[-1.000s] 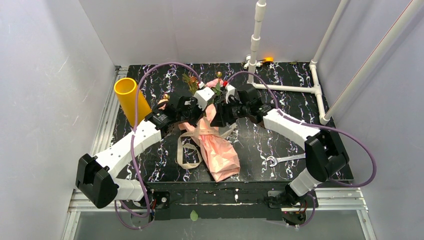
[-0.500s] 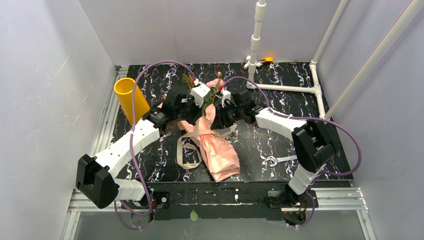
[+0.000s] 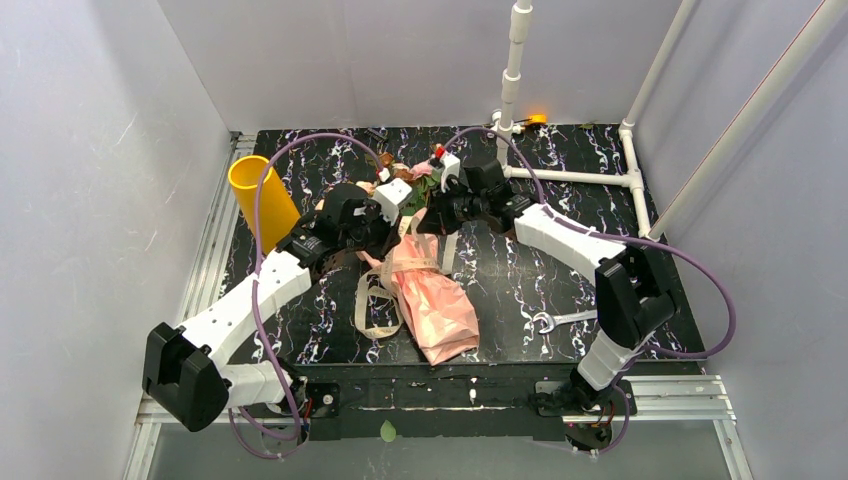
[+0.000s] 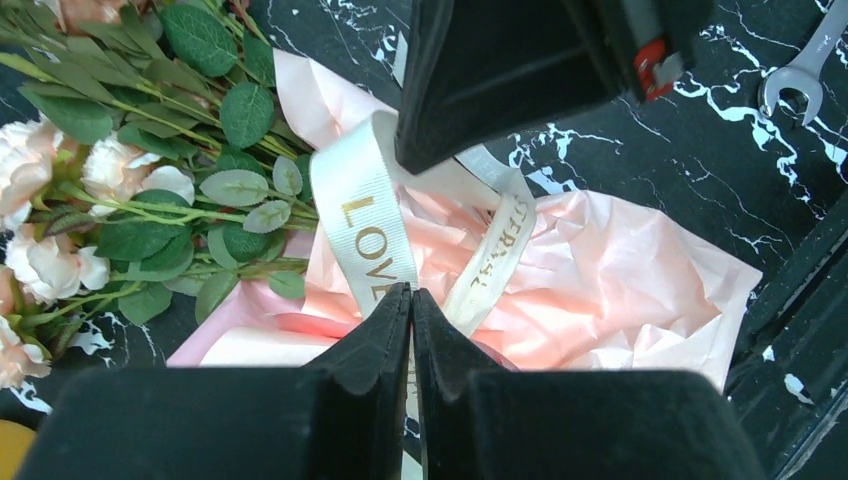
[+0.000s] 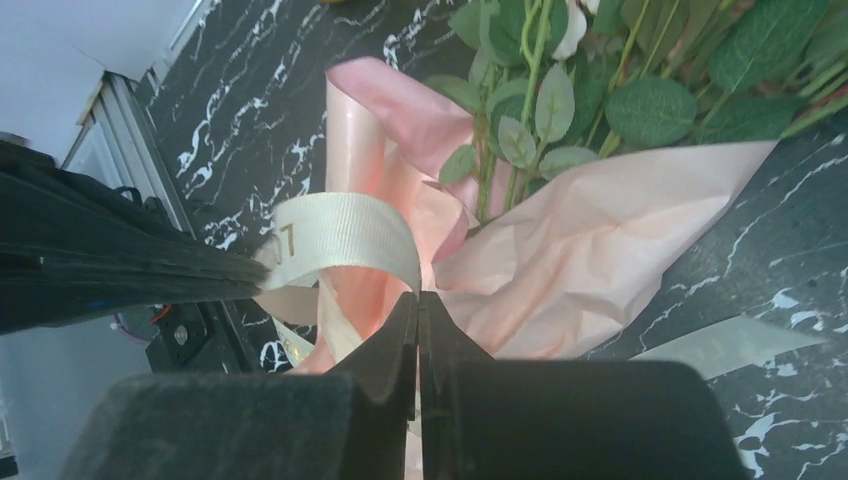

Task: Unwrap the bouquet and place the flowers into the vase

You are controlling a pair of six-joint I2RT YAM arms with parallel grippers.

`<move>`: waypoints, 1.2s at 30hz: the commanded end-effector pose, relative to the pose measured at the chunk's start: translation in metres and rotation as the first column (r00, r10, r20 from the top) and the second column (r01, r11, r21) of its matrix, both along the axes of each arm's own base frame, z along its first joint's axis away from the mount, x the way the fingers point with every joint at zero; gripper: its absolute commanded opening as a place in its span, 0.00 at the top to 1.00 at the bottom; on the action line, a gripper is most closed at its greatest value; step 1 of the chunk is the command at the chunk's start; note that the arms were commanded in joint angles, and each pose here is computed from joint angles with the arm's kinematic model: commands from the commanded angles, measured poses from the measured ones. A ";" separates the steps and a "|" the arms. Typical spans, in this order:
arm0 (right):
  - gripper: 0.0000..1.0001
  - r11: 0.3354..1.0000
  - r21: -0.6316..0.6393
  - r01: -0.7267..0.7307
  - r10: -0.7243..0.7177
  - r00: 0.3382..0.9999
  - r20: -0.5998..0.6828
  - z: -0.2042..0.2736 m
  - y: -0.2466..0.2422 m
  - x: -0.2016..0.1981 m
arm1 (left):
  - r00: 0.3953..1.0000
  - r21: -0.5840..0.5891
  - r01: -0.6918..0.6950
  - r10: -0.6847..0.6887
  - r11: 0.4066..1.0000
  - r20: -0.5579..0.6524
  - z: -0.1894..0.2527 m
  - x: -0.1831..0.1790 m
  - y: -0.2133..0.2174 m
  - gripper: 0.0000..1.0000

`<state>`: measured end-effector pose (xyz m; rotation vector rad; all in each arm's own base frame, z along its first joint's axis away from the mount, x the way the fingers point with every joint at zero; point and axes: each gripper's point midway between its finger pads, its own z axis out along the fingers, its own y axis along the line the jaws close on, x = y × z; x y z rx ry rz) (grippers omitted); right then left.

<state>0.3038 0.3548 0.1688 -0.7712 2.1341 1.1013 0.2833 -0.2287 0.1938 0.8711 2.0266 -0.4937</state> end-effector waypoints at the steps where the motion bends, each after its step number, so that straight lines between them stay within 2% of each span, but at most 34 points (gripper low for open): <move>1: 0.97 0.997 0.074 -0.013 0.004 0.992 0.122 0.056 0.006 0.007 | 1.000 -0.045 0.013 -0.013 0.999 -0.003 0.005 -0.008 0.002 0.86; 4: 0.99 0.996 0.089 -0.018 0.007 0.991 0.131 0.066 0.008 0.006 | 1.000 -0.076 0.010 -0.010 0.997 -0.004 0.010 -0.007 0.002 0.69; 8: 0.99 0.993 0.112 -0.028 0.012 0.990 0.142 0.079 0.009 0.005 | 1.000 -0.128 0.021 -0.023 0.992 -0.012 0.018 -0.008 -0.002 0.57; 12: 0.99 0.993 0.113 -0.018 0.003 0.991 0.133 0.077 0.009 0.005 | 0.997 -0.198 0.058 -0.069 0.978 -0.046 0.024 -0.014 -0.012 0.58; 16: 0.99 0.992 0.123 0.012 -0.021 0.997 0.071 0.069 0.010 0.005 | 0.984 -0.285 0.114 -0.148 0.952 -0.101 0.030 -0.029 -0.027 0.60; 22: 0.99 0.983 0.174 0.057 -0.052 0.998 -0.036 0.058 0.015 0.007 | 0.976 -0.322 0.132 -0.179 0.938 -0.122 0.030 -0.032 -0.034 0.60; 27: 0.99 0.972 0.220 0.084 -0.061 0.993 -0.106 0.061 0.017 0.008 | 0.991 -0.268 0.025 -0.059 0.963 -0.119 0.016 -0.007 -0.027 0.58; 29: 0.99 0.965 0.243 0.097 -0.066 0.989 -0.134 0.065 0.017 0.007 | 0.993 -0.251 -0.020 -0.010 0.968 -0.117 0.008 0.001 -0.023 0.52; 36: 0.99 0.943 0.289 0.167 -0.089 0.960 -0.264 0.066 0.019 0.008 | 0.988 -0.238 -0.093 0.061 0.967 -0.139 -0.008 0.012 -0.020 0.49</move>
